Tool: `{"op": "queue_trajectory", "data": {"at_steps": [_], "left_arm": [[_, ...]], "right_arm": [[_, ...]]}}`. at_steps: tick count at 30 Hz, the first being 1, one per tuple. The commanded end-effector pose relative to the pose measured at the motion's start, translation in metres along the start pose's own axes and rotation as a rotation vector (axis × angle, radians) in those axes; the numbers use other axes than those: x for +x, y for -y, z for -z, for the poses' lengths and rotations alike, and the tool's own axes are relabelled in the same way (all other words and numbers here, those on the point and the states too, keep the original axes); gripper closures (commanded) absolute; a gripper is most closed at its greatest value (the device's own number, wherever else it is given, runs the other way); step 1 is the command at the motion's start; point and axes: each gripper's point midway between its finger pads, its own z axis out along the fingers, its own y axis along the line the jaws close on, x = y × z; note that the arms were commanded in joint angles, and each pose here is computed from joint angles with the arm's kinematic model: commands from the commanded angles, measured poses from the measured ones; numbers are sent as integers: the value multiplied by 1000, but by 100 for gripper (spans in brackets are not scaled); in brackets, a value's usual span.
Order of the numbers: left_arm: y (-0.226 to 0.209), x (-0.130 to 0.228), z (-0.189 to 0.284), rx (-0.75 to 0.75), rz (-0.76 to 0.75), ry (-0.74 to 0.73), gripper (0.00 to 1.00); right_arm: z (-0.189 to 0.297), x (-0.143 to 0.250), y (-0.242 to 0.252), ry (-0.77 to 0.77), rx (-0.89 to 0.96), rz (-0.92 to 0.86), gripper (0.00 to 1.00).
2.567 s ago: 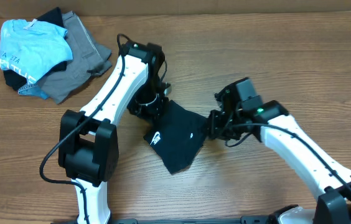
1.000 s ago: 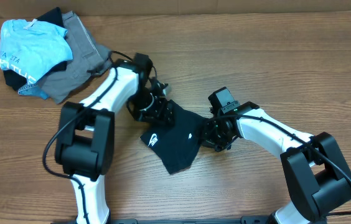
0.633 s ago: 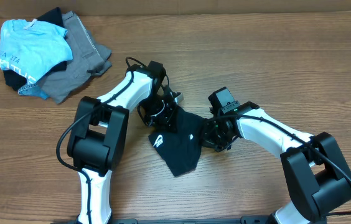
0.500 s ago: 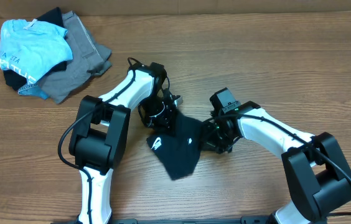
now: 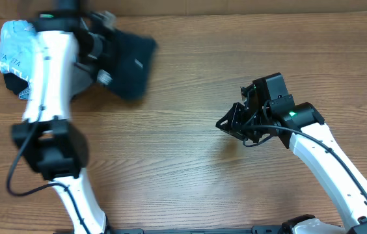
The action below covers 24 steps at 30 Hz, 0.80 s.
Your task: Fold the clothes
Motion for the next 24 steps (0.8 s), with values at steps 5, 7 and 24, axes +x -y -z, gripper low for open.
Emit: {"op": "queue_trajectory", "data": {"at_steps": [5,7,24], "left_arm": [[-125,-46,79,-92,217,331,96],[-159,-46,88,-133,284,377,96],[-179,-18,200,-91,410,506,0]], "right_arm": [[2,0,1,-4,9,0,81],[2,2,2,-12,15,-7,81],[22,10,3,18,48,86,80]]}}
